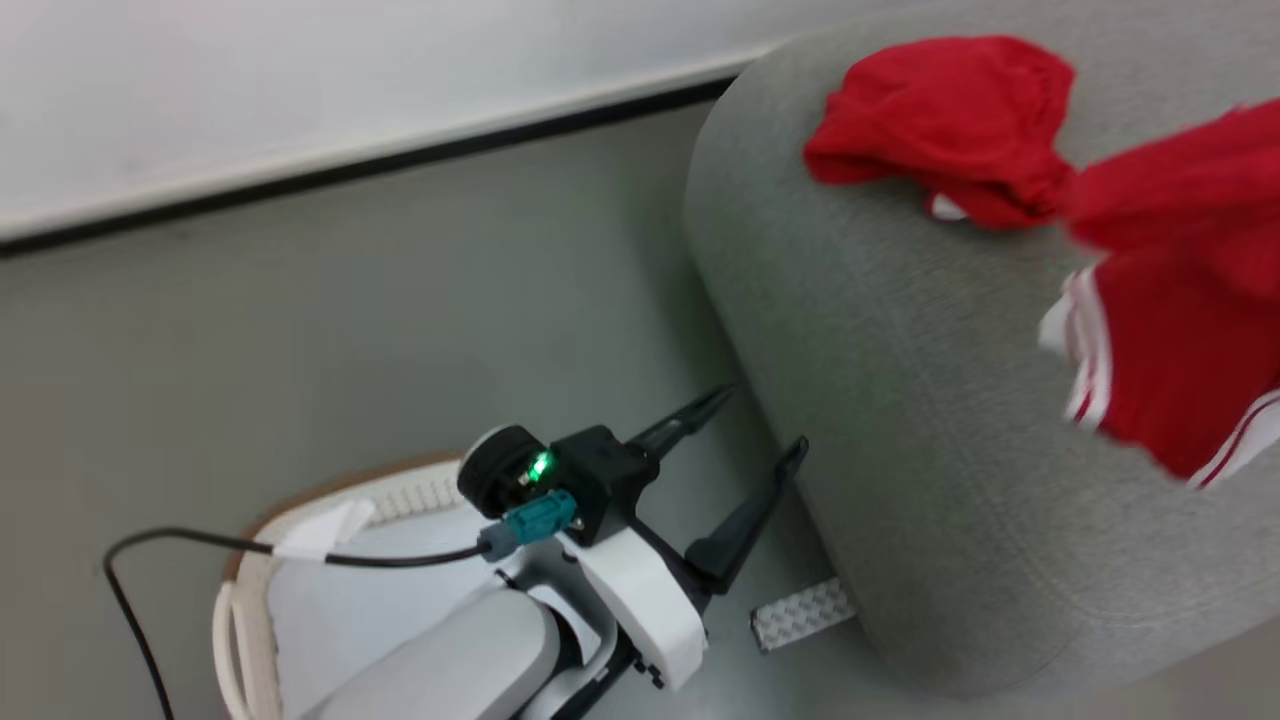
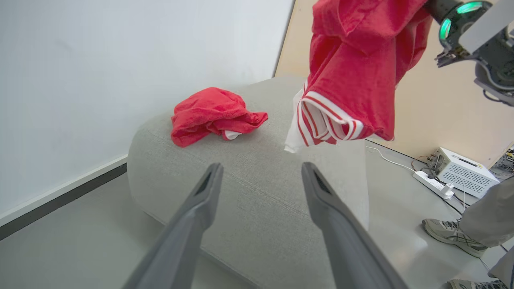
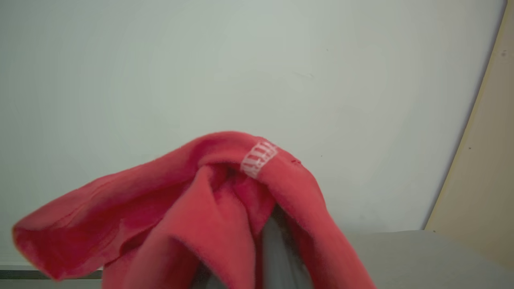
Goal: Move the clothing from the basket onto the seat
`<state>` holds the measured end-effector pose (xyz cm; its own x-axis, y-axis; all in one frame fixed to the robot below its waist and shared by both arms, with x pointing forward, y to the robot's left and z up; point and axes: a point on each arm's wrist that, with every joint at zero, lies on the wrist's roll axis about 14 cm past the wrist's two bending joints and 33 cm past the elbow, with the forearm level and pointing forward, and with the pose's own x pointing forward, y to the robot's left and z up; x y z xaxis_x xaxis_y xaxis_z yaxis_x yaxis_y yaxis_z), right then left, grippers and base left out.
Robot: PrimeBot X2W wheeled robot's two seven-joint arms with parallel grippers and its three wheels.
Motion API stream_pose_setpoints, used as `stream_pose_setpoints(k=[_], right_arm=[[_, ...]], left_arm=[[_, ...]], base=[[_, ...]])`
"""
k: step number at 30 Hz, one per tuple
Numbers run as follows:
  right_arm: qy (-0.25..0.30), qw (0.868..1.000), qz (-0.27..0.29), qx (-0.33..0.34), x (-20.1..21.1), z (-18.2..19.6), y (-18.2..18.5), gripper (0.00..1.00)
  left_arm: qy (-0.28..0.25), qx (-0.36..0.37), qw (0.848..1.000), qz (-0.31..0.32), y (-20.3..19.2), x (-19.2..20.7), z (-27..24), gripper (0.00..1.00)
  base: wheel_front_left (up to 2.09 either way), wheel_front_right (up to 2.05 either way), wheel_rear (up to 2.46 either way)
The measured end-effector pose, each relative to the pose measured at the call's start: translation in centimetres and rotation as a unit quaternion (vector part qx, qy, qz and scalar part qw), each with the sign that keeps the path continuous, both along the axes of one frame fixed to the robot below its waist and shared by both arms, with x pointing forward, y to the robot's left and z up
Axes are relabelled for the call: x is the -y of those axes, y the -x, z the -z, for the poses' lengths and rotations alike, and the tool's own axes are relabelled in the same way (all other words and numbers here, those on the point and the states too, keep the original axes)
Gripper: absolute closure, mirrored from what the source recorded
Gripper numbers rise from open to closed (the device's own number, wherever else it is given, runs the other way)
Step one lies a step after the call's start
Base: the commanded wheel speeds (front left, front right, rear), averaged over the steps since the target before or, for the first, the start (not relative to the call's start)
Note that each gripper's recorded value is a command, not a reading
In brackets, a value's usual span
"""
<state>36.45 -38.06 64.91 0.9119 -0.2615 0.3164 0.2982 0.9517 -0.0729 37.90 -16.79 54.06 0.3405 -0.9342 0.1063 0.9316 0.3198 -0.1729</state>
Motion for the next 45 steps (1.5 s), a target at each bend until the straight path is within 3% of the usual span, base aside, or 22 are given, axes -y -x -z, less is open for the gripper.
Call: stream_pose_setpoints(k=[6,12,16,19,22,23,27,30,40,45], right_arm=[[0.027,0.999,0.027,-0.013,3.7,-0.6,-5.0,1.00],[0.026,0.989,0.075,-0.123,8.4,6.1,-8.7,1.00],[0.008,0.964,0.089,-0.250,9.7,15.0,-9.9,1.00],[-0.023,0.933,0.090,-0.348,9.2,22.0,-9.6,1.00],[-0.041,0.904,0.084,-0.418,8.3,26.5,-8.9,1.00],[-0.047,0.899,0.080,-0.428,7.8,27.4,-8.9,1.00],[-0.051,0.901,0.073,-0.424,7.5,27.0,-9.3,1.00],[-0.055,0.906,0.070,-0.414,7.3,26.1,-9.1,0.00],[-0.056,0.910,0.043,-0.409,6.3,22.0,-6.3,0.00],[-0.032,0.924,0.010,-0.381,5.2,17.7,-5.6,0.00]], left_arm=[[-0.023,-0.035,0.999,-0.034,-3.6,-2.3,4.2,0.00],[-0.041,-0.069,0.994,-0.079,-6.9,-5.1,8.3,0.00],[-0.053,-0.083,0.989,-0.107,-8.7,-6.9,10.7,0.00],[-0.060,-0.094,0.986,-0.123,-9.3,-8.0,12.1,0.00],[-0.064,-0.100,0.984,-0.134,-9.6,-8.8,12.7,0.00],[-0.065,-0.100,0.983,-0.138,-9.7,-9.0,12.9,0.00],[-0.062,-0.088,0.983,-0.147,-9.9,-9.3,11.9,0.00],[-0.057,-0.083,0.983,-0.151,-9.8,-9.4,11.1,0.00],[-0.040,-0.051,0.979,-0.192,-8.4,-11.1,6.4,0.00],[-0.026,-0.036,0.970,-0.240,-7.3,-13.7,3.4,0.00]], base=[[0.00,0.00,0.00],[0.00,0.00,0.00],[0.00,0.00,0.00],[0.00,0.00,0.00],[0.00,0.00,0.00],[0.00,0.00,0.00],[0.00,0.00,0.00],[0.00,0.00,0.00],[0.00,0.00,0.00],[0.00,0.00,0.00]])
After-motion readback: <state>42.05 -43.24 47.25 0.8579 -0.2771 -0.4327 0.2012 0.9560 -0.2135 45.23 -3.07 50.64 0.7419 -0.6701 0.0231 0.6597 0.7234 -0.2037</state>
